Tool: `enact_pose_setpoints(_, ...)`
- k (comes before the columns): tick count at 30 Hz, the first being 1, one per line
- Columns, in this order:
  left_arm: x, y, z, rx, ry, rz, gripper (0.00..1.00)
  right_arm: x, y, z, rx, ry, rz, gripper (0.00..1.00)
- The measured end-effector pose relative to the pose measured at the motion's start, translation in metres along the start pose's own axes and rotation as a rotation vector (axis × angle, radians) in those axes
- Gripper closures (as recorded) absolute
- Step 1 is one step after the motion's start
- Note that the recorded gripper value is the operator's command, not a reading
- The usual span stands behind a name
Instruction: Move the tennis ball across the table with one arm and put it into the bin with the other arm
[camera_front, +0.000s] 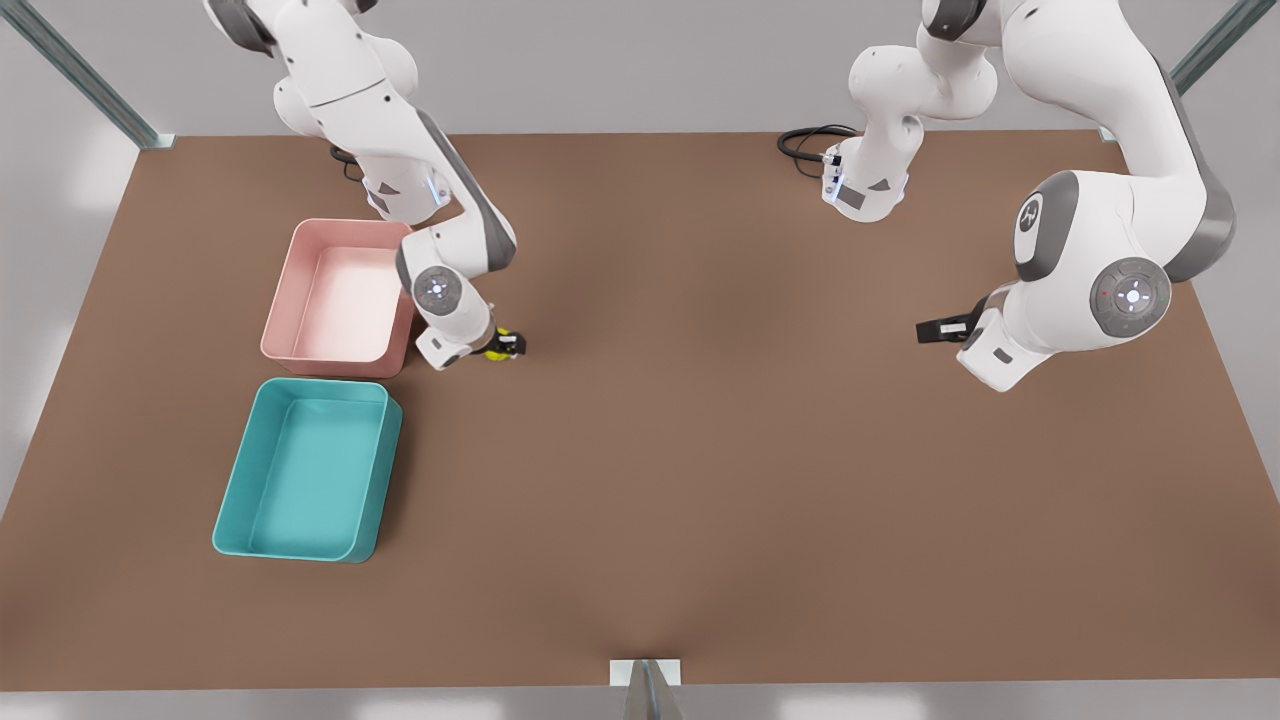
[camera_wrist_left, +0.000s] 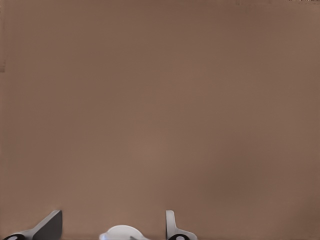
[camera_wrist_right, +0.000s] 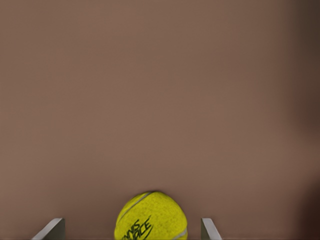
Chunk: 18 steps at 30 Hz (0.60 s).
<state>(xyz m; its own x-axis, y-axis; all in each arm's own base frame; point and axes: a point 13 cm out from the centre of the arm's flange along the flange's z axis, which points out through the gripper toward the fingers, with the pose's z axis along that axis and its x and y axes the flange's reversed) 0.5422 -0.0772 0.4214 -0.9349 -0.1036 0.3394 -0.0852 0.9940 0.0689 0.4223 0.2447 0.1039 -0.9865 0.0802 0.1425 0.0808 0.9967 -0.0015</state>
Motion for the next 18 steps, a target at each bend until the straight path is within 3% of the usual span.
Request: enact_pose_setpoints(18, -0.001, -0.001, 0.006, -0.006, 0.017, -0.08, 0.0, 0.021, -0.008, 0.065, 0.05, 0.035, 0.034, 0.0)
